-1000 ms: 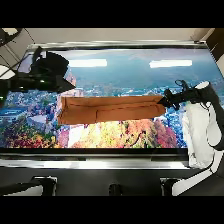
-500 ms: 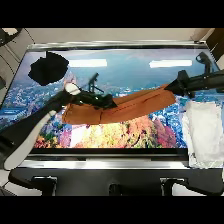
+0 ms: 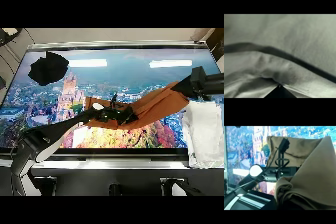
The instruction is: Fold the shirts.
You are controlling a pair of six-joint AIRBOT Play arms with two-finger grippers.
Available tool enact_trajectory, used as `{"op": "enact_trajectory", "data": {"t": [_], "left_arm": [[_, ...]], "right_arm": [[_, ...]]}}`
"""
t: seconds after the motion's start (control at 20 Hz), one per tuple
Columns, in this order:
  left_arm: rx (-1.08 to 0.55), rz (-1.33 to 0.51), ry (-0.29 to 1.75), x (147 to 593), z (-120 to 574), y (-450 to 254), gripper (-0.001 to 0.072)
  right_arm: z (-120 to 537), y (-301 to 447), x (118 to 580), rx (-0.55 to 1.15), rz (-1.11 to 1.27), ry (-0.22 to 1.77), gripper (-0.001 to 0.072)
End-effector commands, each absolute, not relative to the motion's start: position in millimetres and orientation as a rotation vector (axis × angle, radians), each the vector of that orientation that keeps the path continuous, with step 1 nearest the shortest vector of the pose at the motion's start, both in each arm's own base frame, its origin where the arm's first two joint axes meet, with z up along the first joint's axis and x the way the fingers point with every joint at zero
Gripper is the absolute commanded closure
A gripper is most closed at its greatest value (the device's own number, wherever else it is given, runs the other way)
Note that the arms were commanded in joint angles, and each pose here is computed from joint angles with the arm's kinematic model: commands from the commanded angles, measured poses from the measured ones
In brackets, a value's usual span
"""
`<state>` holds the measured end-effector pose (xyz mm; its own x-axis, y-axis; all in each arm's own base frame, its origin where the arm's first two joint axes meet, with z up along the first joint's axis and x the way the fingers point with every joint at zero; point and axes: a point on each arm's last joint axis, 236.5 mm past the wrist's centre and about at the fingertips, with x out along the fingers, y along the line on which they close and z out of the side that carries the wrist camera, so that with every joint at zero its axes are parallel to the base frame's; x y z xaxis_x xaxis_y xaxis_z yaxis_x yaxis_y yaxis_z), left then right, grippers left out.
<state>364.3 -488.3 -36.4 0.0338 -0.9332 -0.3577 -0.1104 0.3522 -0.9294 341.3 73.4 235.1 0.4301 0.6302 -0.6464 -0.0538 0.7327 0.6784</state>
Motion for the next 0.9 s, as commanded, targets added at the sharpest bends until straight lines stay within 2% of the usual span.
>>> {"op": "enact_trajectory", "data": {"t": [0.0, 0.15, 0.3, 0.4, 0.6, 0.85], "left_arm": [[-1.096, -0.926, 1.300, 376.3, -18.6, -494.2, 0.0683], [-0.882, -1.013, 1.210, 391.4, 21.1, -446.3, 0.0685], [-0.629, -0.900, 1.084, 423.5, 73.8, -355.8, 0.0684], [-0.522, -0.776, 0.967, 445.1, 117.5, -281.2, 0.0683], [-0.481, -0.553, 0.751, 456.5, 201.9, -149.3, 0.0682], [-0.476, -0.447, 0.632, 431.1, 255.6, -80.9, 0.0682]], "right_arm": [[244.1, 77.2, 340.0, 0.647, 0.462, 1.022, 0.0671], [243.5, 112.4, 356.8, 0.625, 0.532, 0.999, 0.0671], [232.3, 171.5, 382.3, 0.636, 0.618, 0.995, 0.0671], [218.4, 219.2, 393.0, 0.648, 0.687, 1.013, 0.0671], [170.7, 316.7, 403.8, 0.705, 0.786, 1.089, 0.0671], [88.1, 390.7, 411.5, 0.795, 0.771, 1.212, 0.0670]]}}
